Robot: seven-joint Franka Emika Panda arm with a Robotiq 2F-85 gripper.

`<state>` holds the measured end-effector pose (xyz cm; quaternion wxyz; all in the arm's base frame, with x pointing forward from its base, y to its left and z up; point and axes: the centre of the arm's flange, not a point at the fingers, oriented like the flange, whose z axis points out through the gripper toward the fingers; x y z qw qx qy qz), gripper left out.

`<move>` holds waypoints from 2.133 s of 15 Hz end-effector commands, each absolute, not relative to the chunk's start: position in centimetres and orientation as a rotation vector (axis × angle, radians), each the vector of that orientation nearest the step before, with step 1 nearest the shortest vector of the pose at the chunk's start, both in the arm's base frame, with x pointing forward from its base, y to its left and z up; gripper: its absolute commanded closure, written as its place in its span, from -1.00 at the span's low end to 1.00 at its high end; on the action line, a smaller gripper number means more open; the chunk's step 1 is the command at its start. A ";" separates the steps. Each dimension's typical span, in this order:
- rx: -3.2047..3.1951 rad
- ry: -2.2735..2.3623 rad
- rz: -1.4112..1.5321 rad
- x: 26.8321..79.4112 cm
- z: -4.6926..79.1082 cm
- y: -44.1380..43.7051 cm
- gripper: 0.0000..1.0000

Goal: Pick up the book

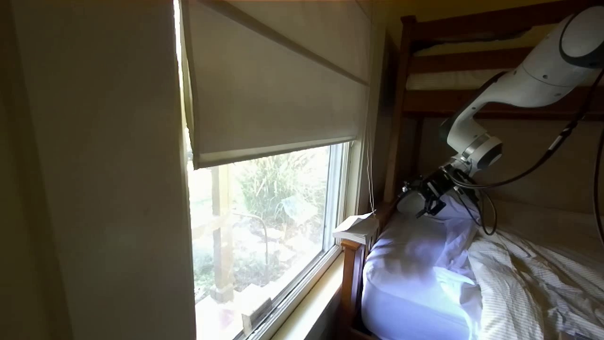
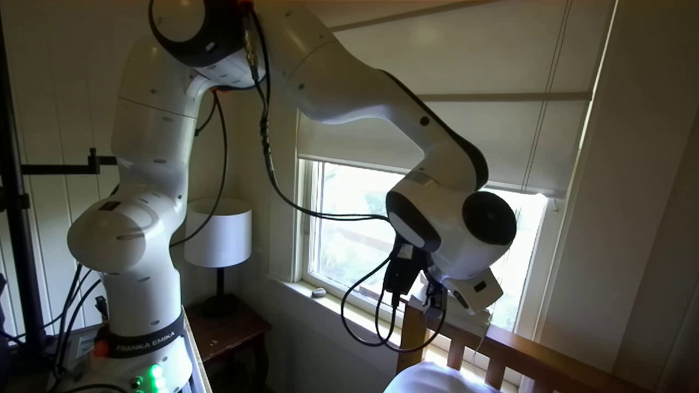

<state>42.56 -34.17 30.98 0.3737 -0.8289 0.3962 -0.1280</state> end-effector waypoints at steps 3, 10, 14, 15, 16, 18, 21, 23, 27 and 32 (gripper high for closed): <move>-2.095 1.268 -0.422 44.4 30.7 -36.0 -1.00; -2.132 1.264 -0.403 49.7 27.3 -36.2 -1.00; -2.168 1.243 -0.393 49.4 27.2 -35.8 -1.00; -2.172 1.243 -0.395 49.7 27.0 -36.1 -1.00; -2.177 1.177 -0.338 49.9 26.6 -36.2 -1.00; -2.155 1.142 -0.302 50.3 26.2 -36.0 -1.00; -2.123 1.147 -0.289 50.8 26.2 -35.7 -1.00; -2.119 1.196 -0.291 51.4 26.1 -35.5 -1.00; -2.122 1.272 -0.313 53.2 25.5 -33.9 -1.00; -2.129 1.341 -0.325 55.0 24.6 -32.4 -1.00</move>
